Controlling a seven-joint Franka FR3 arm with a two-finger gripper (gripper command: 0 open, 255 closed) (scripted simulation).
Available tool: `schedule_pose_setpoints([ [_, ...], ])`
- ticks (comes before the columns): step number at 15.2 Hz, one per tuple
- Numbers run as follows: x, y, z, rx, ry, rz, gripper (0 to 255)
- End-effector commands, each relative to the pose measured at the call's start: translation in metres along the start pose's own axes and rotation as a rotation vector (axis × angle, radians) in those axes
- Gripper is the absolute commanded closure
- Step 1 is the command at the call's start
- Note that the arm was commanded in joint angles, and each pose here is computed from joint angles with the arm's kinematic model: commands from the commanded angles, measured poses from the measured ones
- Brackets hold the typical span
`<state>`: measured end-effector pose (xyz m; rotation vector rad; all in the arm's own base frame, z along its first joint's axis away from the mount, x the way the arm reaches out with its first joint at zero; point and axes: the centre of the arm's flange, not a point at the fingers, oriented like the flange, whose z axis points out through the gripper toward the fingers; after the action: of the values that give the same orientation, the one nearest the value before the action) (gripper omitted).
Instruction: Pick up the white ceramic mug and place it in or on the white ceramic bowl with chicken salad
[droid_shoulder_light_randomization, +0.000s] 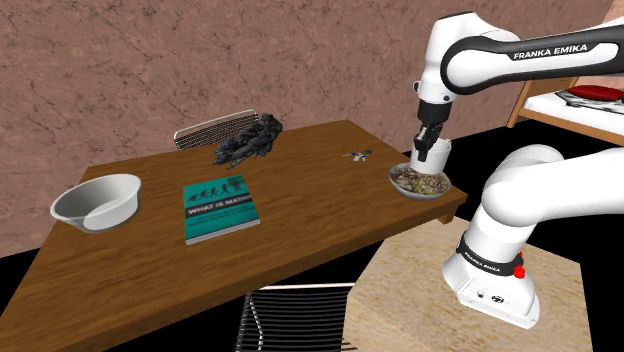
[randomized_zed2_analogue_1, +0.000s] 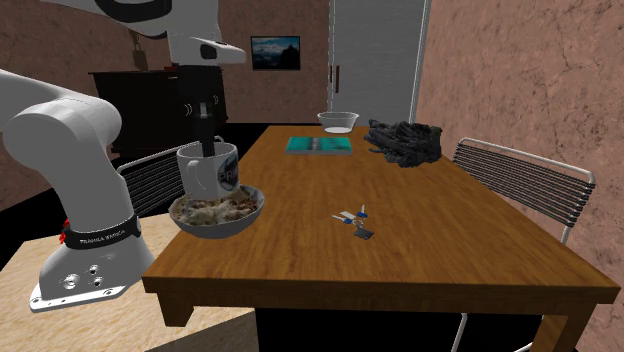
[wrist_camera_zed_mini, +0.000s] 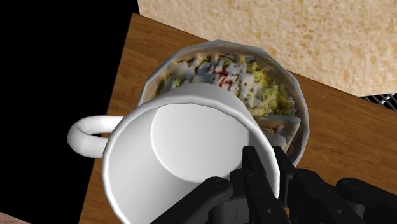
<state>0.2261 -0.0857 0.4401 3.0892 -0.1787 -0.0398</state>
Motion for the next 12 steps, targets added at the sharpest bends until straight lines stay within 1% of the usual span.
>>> schedule_pose_setpoints([
  [1, 0.0000, -0.0007, 0.0130, 0.000, 0.001, 0.000, 255],
  [9, 0.0000, -0.0007, 0.0130, 0.000, 0.001, 0.000, 255],
  [10, 0.0000, -0.0007, 0.0130, 0.000, 0.001, 0.000, 0],
  [12, 0.0000, -0.0007, 0.0130, 0.000, 0.001, 0.000, 0],
])
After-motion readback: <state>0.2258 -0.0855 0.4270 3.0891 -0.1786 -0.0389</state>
